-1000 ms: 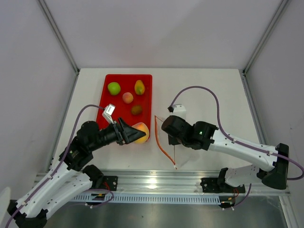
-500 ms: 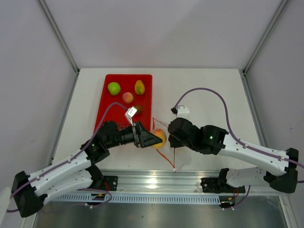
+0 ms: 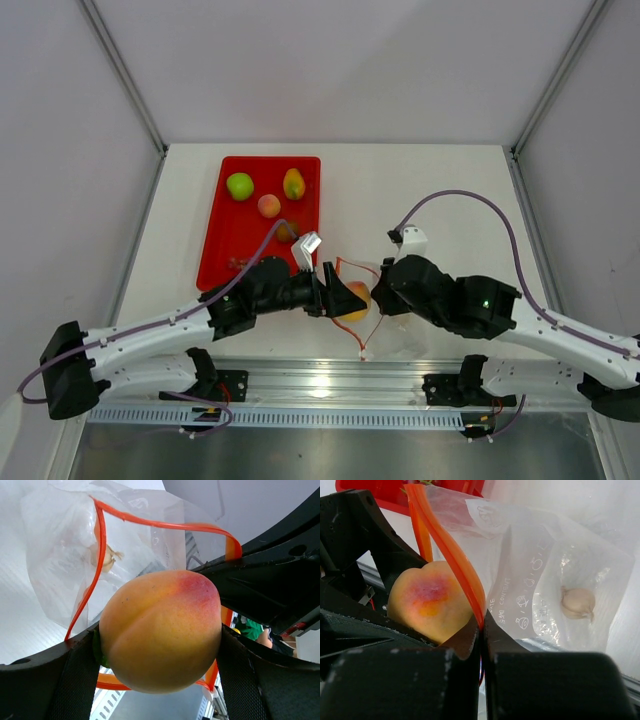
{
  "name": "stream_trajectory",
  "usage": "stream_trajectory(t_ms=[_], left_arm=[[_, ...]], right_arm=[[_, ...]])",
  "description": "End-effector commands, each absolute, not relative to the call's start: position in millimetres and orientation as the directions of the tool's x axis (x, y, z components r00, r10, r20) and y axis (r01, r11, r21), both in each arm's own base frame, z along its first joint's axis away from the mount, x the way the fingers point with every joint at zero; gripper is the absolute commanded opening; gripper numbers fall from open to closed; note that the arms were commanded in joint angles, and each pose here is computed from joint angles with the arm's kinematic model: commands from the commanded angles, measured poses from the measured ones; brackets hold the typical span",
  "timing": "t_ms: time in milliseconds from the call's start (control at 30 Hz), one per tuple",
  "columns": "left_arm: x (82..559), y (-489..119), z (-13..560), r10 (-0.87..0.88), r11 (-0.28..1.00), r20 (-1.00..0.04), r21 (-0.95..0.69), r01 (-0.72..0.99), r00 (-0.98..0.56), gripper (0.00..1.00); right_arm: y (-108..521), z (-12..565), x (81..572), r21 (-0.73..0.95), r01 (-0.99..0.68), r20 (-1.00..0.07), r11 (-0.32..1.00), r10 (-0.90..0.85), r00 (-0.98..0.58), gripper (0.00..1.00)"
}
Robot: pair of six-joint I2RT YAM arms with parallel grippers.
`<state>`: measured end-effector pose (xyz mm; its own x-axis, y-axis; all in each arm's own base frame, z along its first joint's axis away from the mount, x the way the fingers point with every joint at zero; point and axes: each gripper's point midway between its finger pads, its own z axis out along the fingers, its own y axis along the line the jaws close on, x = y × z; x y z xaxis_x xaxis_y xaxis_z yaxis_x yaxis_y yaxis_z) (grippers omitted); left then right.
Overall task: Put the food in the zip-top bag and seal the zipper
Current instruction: Place the fake fruit in the zipper food storage bag.
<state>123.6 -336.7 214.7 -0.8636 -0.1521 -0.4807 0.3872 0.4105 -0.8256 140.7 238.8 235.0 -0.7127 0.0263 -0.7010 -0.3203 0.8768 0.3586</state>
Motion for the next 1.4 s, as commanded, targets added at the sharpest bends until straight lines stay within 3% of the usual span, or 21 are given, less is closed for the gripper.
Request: stream_trajectory(t_ms=[0,133,167,200,267,600,833,1100,1167,1367], left_arm=[[134,-343,230,-0.181,0.444,-0.535,-0.793,0.417,-0.825,0.39],[130,-348,227,-0.147,0.47,-0.533,-0.779,0.415,-0.834,0.62],[128,-351,230,-0.142,0.47,-0.533,-0.778,0.417,-0.834,0.79],[128,-352,231,-0.138,0.475,-0.54,-0.772,0.423,-0.83,0.88],[126,-353,232,-0.13,0.483,-0.554,-0.76,0.435,-0.822,0.99],[133,-337,266,-0.188,0.486,-0.632,-0.725,0.488,-0.752,0.99],[144,-301,279,-0.249,0.563,-0.698,-0.668,0.486,-0.671,1.0],[181,-227,262,-0.392,0.769,-0.728,-0.595,0.234,-0.562,1.0],[194,-210,263,-0.467,0.772,-0.699,-0.621,0.135,-0.542,0.99],[227,-195,262,-0.514,0.769,-0.664,-0.638,0.052,-0.543,1.0]], right_arm=[[237,252,141,0.402,-0.326,-0.721,0.856,0.076,-0.689,0.0],[227,250,142,0.38,-0.313,-0.728,0.871,0.072,-0.682,0.0],[224,250,142,0.377,-0.31,-0.729,0.873,0.073,-0.68,0.0],[223,248,141,0.374,-0.308,-0.729,0.875,0.072,-0.681,0.0],[220,247,141,0.371,-0.307,-0.729,0.876,0.07,-0.681,0.0],[204,246,142,0.344,-0.287,-0.742,0.894,0.072,-0.666,0.0],[197,244,143,0.322,-0.277,-0.746,0.905,0.063,-0.663,0.0],[195,241,145,0.31,-0.27,-0.753,0.912,0.062,-0.655,0.0],[196,239,146,0.305,-0.269,-0.754,0.914,0.059,-0.655,0.0],[195,237,152,0.27,-0.265,-0.769,0.926,0.042,-0.637,0.0]])
